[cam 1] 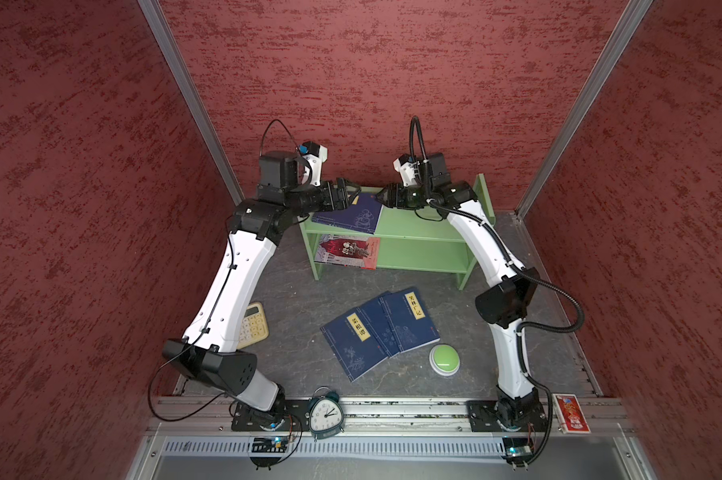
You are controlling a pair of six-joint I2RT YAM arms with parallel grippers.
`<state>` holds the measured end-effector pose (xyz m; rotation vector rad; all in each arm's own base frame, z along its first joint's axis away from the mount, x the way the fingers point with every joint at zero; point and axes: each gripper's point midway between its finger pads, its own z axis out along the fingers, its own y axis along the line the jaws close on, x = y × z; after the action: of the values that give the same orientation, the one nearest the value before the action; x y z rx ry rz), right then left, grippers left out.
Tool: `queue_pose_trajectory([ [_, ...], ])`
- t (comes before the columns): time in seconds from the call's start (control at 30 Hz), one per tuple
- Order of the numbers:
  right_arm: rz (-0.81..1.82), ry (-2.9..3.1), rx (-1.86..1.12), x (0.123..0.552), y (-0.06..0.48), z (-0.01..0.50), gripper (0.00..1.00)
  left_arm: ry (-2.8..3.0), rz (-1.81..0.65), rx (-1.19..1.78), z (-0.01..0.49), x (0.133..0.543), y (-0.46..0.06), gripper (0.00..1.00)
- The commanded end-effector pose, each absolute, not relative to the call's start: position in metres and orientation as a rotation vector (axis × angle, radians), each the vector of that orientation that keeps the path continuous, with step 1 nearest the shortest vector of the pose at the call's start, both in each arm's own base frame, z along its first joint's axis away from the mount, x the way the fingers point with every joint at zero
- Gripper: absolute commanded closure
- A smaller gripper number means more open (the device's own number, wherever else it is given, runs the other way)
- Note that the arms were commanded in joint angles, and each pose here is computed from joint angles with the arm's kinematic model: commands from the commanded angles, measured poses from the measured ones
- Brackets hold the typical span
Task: Stacking books/files
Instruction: Move the book to the bookshelf, then rotate the book on the bookshelf.
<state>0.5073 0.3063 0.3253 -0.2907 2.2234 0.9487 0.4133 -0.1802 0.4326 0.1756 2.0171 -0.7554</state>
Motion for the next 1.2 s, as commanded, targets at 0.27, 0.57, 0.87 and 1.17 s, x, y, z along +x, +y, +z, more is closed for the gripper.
queue_pose_trajectory([
  [0.27, 0.944, 2.221, -0.247, 0.470, 0.286, 0.363, 0.36, 2.161, -0.201, 0.098, 0.392, 0.469, -0.159, 0.01],
  [0.57, 0.977, 2.286, -0.229, 0.454, 0.284, 0.354, 0.36, 2.147, -0.129, -0.008, 0.384, 0.489, -0.154, 0.01],
  [0.87, 0.928, 2.327, -0.225, 0.443, 0.274, 0.347, 0.36, 2.182, 0.011, -0.044, 0.362, 0.500, -0.148, 0.01],
  [1.17, 0.907, 2.329, -0.220, 0.437, 0.269, 0.346, 0.35, 2.226, -0.006, -0.081, 0.344, 0.506, -0.148, 0.01],
])
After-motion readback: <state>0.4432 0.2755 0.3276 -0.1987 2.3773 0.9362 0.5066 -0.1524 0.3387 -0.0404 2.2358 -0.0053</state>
